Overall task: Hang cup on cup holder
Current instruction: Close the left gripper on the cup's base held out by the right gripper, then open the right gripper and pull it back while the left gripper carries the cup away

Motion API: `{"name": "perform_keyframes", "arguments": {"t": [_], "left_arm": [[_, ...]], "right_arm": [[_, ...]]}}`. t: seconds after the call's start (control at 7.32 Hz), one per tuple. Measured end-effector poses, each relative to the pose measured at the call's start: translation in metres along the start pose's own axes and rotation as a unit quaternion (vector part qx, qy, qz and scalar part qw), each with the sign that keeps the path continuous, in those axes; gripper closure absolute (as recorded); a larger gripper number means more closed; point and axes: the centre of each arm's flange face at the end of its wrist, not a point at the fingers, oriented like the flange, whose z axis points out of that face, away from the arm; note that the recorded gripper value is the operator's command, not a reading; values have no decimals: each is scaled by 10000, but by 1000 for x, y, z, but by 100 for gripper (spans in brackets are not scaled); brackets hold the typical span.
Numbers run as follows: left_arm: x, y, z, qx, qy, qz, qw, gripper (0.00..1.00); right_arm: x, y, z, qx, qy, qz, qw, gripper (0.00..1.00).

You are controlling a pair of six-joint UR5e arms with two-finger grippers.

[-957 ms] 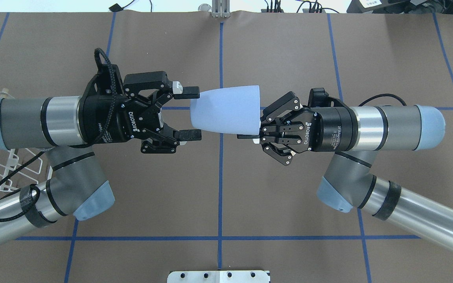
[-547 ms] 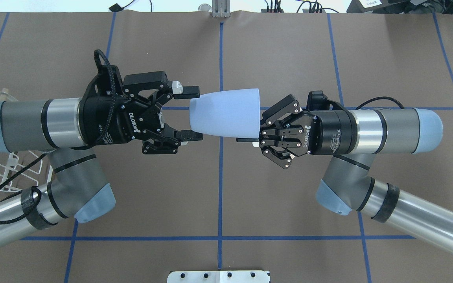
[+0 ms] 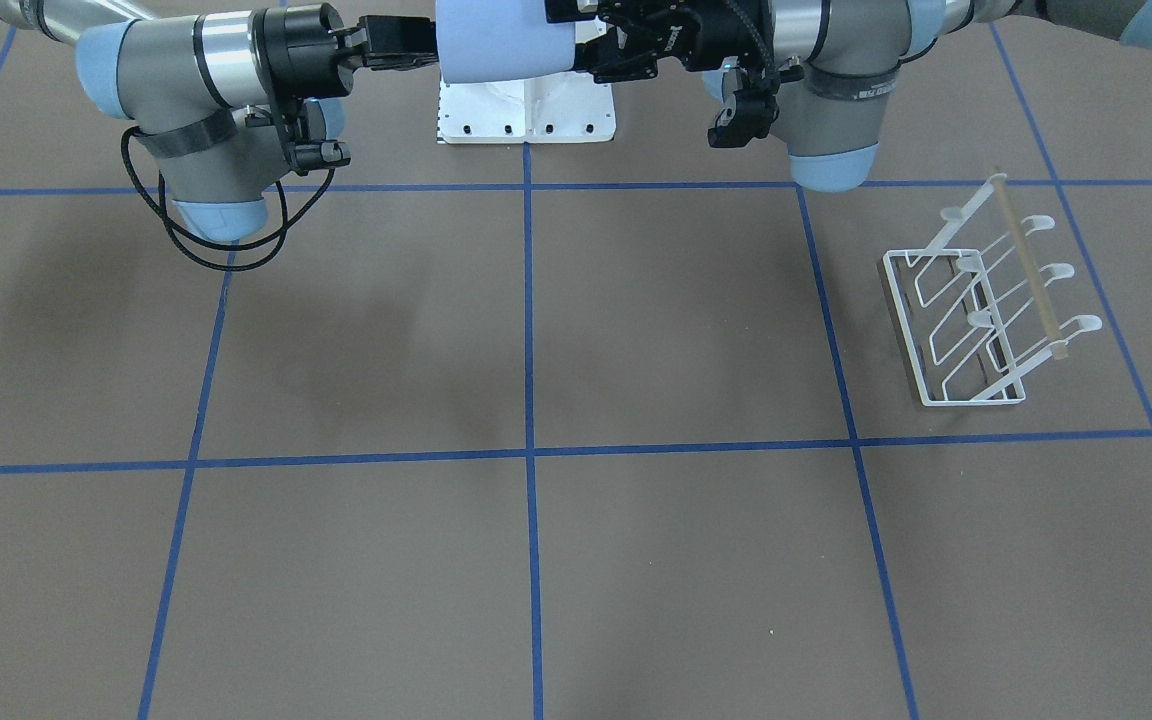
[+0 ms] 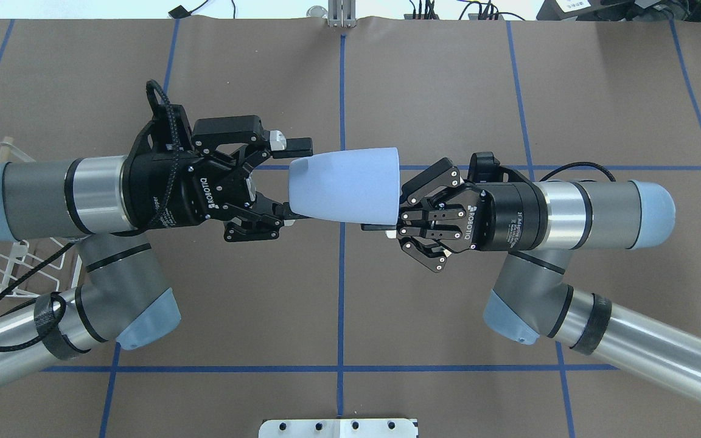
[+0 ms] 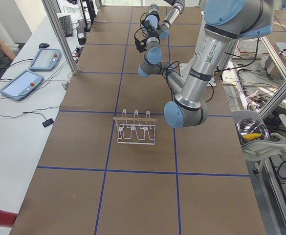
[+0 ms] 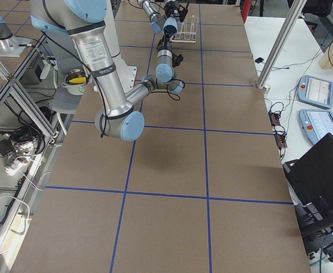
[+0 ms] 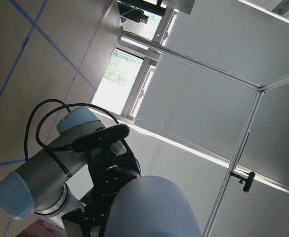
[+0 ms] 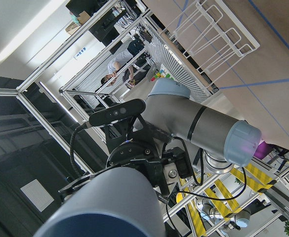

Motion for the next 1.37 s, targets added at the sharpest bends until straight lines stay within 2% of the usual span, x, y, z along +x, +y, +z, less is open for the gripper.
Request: {"name": "perform_keyframes", "arguments": {"t": [0.14,0.27,0.55,0.68,0.96,1.09,1.23,1.37], "left_arm": [[0,1,0,-7,1,-5,10000,85],[-1,1,0,-10,-3,-10,10000,100],[-1,2,0,-24,0,-9,10000,100],[0,4,-2,-37,10,-6,10000,100],[4,7,-11,-17,20,33,10000,100],[8,4,-27,105,-7,114,9999,100],[17,-8,-53,345,-61,255,9991,100],[32,-25,-82,633,-189,458,9968,100]], "right_arm": [[0,0,0,-1,-16,-5,10000,2],[0,0,0,0,-24,-14,10000,0],[0,-1,-3,34,-29,-106,9999,0],[-2,-4,-10,96,-31,-286,9995,0],[-13,-14,-43,377,32,-860,9956,0],[-19,-21,-67,568,165,-1299,9898,0],[-20,-31,-99,798,445,-1859,9783,0],[-17,-46,-136,1068,808,-2455,9601,0]]}}
